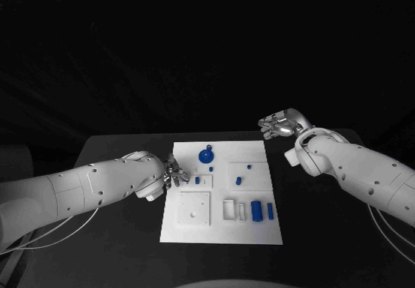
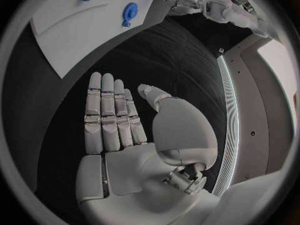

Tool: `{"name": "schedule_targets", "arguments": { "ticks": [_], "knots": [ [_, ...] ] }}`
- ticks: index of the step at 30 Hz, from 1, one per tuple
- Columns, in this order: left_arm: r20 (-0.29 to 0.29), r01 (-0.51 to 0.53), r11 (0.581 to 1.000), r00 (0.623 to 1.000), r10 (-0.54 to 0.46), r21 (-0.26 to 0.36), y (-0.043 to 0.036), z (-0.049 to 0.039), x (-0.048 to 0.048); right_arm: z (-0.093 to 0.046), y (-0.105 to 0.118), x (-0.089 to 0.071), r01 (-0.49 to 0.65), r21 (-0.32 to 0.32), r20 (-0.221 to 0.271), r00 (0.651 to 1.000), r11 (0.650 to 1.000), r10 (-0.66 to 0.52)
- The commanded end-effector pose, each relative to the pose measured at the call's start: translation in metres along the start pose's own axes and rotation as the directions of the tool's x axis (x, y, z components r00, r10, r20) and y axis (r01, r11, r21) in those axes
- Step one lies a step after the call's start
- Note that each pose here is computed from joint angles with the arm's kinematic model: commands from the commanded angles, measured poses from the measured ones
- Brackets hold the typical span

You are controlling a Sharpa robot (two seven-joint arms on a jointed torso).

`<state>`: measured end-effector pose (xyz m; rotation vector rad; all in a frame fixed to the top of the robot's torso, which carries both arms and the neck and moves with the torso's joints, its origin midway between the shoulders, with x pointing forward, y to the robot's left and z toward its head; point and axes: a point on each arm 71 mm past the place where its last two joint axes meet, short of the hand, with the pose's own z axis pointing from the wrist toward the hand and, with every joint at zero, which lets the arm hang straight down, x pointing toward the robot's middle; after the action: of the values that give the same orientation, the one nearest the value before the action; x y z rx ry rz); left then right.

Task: Assemble the parts on the task board

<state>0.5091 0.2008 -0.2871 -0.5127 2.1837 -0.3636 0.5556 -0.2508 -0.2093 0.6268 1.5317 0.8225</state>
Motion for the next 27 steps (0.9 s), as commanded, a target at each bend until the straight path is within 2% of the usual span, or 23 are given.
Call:
{"name": "schedule_targets", "arguments": {
  "ticks": [1,27],
  "knots": [
    [-0.019,-0.014,1.000,1.000,0.014,0.008,-0.0009,0.0007,0.0031,0.0002,0.0007,0.0009,0.005,-0.005,-0.010,1.000,1.000,-0.005],
    [-0.050,-0.041,0.999,0.998,0.040,-0.007,0.0025,0.0015,0.0067,0.0004,0.0001,0.0013,0.005,-0.004,-0.013,1.000,1.000,-0.005]
  ]
}}
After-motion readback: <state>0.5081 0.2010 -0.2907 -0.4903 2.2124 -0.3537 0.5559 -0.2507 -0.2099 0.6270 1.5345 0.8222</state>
